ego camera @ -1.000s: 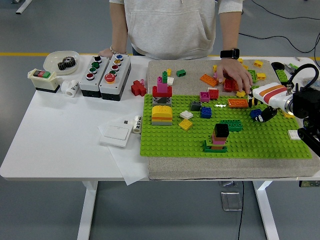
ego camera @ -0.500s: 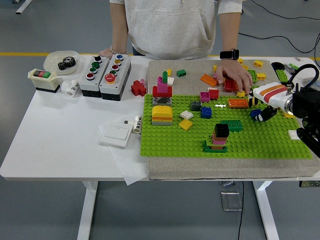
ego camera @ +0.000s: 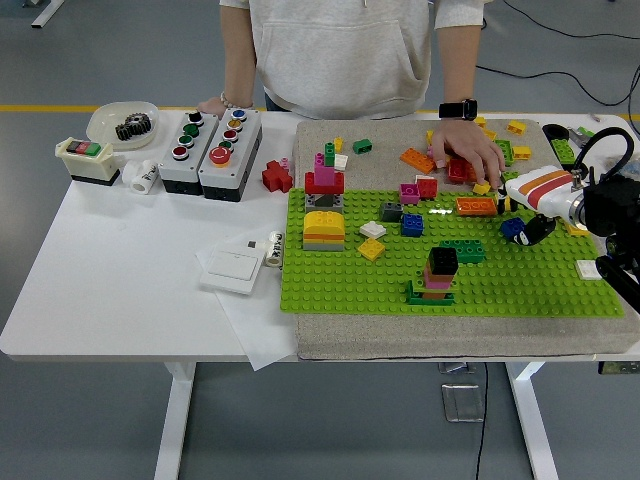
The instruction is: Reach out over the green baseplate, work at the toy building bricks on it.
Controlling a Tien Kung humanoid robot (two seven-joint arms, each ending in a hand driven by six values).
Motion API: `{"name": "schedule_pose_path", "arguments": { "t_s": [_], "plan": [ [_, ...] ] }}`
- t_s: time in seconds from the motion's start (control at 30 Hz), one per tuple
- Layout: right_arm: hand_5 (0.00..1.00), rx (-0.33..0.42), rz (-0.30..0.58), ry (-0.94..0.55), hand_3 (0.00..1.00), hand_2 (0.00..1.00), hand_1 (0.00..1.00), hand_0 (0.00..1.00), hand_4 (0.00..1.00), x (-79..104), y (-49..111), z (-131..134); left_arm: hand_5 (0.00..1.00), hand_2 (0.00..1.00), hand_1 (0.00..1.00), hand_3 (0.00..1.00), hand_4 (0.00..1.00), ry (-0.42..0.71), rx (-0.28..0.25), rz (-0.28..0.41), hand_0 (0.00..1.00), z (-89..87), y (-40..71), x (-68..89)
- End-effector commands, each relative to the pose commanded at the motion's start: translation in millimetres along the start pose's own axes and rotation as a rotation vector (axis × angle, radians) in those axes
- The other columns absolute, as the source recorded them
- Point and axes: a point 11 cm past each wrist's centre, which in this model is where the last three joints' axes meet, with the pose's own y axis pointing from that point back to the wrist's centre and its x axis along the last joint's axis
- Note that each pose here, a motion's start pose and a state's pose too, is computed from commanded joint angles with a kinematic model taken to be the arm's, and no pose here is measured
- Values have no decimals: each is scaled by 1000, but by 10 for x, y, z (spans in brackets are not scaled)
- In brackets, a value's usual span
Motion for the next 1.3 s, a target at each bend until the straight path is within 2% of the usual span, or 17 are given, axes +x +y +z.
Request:
{"name": "schedule_pose_path", "arguments": {
  "t_s": [0.37,0.9,0.93,1.3],
  "plan": [
    [219,15,4,108,635,596,536,385,800,-61,2,0,909,682,575,829,906,-3,-3,8,450,7,3,3],
    [252,12,28,108,592,585,520,370,748,-117,5,18,910,682,576,828,901,-3,-16,11,452,80,32,1],
    [273,12,27,109,545,561,506,356,712,-121,5,21,910,682,575,827,895,-3,-17,11,450,86,34,1],
    [279,12,21,101,523,543,493,347,692,-155,9,22,912,682,575,826,889,-3,-19,10,450,103,41,-3]
  ]
}}
